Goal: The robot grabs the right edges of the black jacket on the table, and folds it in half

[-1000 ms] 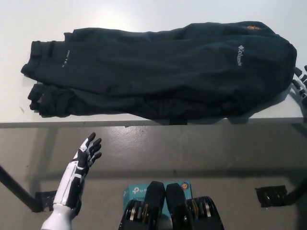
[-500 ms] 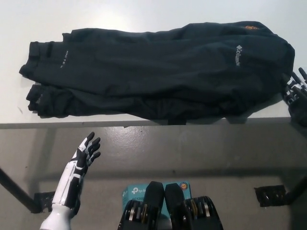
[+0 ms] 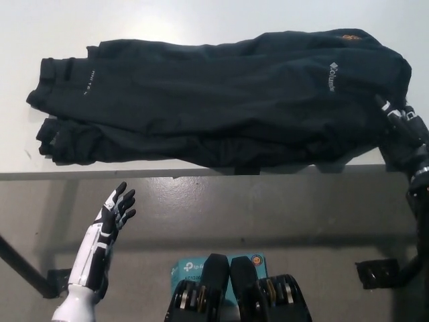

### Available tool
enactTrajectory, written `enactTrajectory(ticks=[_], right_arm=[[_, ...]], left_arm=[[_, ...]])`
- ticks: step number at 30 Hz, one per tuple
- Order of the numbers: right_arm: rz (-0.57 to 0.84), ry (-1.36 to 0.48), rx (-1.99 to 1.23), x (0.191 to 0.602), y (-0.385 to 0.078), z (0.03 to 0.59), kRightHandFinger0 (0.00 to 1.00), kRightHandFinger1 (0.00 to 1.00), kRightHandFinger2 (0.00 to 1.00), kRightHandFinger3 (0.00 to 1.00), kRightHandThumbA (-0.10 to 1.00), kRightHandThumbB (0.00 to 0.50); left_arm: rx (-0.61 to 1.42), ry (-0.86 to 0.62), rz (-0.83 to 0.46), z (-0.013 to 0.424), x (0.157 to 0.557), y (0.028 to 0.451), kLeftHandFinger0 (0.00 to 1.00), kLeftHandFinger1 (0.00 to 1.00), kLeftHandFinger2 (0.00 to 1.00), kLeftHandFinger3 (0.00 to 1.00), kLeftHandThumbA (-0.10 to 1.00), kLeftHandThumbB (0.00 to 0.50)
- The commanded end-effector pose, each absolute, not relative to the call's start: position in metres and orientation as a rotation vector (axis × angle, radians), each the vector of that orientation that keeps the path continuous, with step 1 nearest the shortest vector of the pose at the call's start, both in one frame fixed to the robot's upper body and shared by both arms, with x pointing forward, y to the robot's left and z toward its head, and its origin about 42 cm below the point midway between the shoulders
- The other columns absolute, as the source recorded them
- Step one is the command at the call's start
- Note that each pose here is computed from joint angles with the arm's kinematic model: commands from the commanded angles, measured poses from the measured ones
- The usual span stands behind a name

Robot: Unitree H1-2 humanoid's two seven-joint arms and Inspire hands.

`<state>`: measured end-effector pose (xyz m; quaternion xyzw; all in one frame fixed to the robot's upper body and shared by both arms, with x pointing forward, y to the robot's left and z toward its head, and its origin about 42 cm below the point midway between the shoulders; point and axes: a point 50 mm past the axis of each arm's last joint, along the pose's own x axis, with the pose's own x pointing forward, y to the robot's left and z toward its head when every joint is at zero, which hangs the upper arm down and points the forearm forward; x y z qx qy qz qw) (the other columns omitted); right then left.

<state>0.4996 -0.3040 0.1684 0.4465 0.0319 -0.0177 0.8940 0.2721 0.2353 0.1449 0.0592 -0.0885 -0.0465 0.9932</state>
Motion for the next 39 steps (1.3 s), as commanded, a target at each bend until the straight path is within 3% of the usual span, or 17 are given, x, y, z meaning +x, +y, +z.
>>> enactTrajectory(ticks=[1,5,6,7,8,9,10,11,12,13,15,17,30,35,36,37,39], right_arm=[[0.091,-0.015,1.16,0.523,-0.289,0.212,1.0,1.0,1.0,1.0,1.0,0.416],[0.061,0.008,1.235,0.526,-0.283,0.217,1.0,1.0,1.0,1.0,0.92,0.454],[0.032,0.026,1.208,0.528,-0.281,0.219,0.78,0.82,1.0,1.0,0.88,0.451],[0.013,0.037,1.173,0.529,-0.28,0.219,0.7,0.8,0.98,1.0,0.88,0.454],[-0.116,0.065,1.14,0.532,-0.28,0.221,0.24,0.42,0.56,0.85,0.69,0.451],[-0.188,0.077,1.14,0.535,-0.282,0.222,0.01,0.18,0.37,0.43,0.48,0.39],[-0.216,0.067,1.148,0.538,-0.282,0.224,0.0,0.07,0.33,0.3,0.3,0.318],[-0.232,0.071,1.171,0.539,-0.282,0.225,0.0,0.01,0.39,0.37,0.02,0.243],[-0.235,0.072,1.175,0.539,-0.282,0.226,0.0,0.01,0.42,0.38,0.0,0.236],[-0.25,0.066,1.178,0.54,-0.281,0.23,0.0,0.0,0.45,0.56,-0.09,0.184],[-0.259,0.04,1.176,0.54,-0.281,0.236,0.0,0.01,0.48,0.7,-0.1,0.122],[-0.261,0.028,1.169,0.539,-0.282,0.24,0.0,0.05,0.53,1.0,-0.1,0.09],[-0.299,-0.101,1.025,0.533,-0.306,0.264,0.0,0.17,0.64,1.0,-0.1,0.023],[-0.308,-0.182,1.022,0.529,-0.323,0.282,0.0,0.1,0.62,1.0,-0.1,0.044],[-0.301,-0.198,0.981,0.529,-0.327,0.288,0.0,0.08,0.58,0.73,-0.1,0.031],[-0.301,-0.199,0.982,0.529,-0.329,0.29,0.0,0.09,0.58,0.66,-0.1,0.047],[-0.309,-0.208,0.997,0.531,-0.336,0.299,0.0,0.12,0.57,0.96,-0.1,0.052]], left_arm=[[0.119,-0.26,-0.095,0.159,0.274,0.236,1.0,1.0,1.0,1.0,1.0,0.184],[0.114,-0.255,-0.097,0.159,0.275,0.237,1.0,1.0,1.0,1.0,1.0,0.193],[0.115,-0.254,-0.096,0.16,0.275,0.237,1.0,1.0,1.0,1.0,1.0,0.193],[0.117,-0.255,-0.095,0.16,0.275,0.237,1.0,1.0,1.0,1.0,1.0,0.193],[0.121,-0.257,-0.096,0.16,0.276,0.237,1.0,1.0,1.0,1.0,1.0,0.196],[0.117,-0.26,-0.098,0.161,0.277,0.236,1.0,1.0,1.0,1.0,1.0,0.195],[0.119,-0.264,-0.097,0.161,0.277,0.236,1.0,1.0,1.0,1.0,1.0,0.189],[0.118,-0.266,-0.098,0.162,0.277,0.237,1.0,1.0,1.0,1.0,1.0,0.186],[0.118,-0.268,-0.099,0.163,0.278,0.237,1.0,1.0,1.0,1.0,1.0,0.186],[0.12,-0.27,-0.096,0.164,0.278,0.237,1.0,1.0,1.0,1.0,0.99,0.184],[0.119,-0.266,-0.093,0.164,0.28,0.237,1.0,1.0,1.0,1.0,0.99,0.186],[0.12,-0.272,-0.097,0.165,0.281,0.237,1.0,1.0,1.0,1.0,0.99,0.184],[0.133,-0.272,-0.099,0.168,0.287,0.239,1.0,1.0,1.0,1.0,1.0,0.182],[0.132,-0.274,-0.103,0.169,0.289,0.238,1.0,1.0,1.0,1.0,1.0,0.18],[0.13,-0.271,-0.104,0.169,0.289,0.237,1.0,1.0,1.0,1.0,1.0,0.19],[0.131,-0.269,-0.103,0.169,0.289,0.238,1.0,1.0,1.0,1.0,1.0,0.198],[0.133,-0.271,-0.103,0.169,0.289,0.237,1.0,1.0,1.0,1.0,1.0,0.196]])
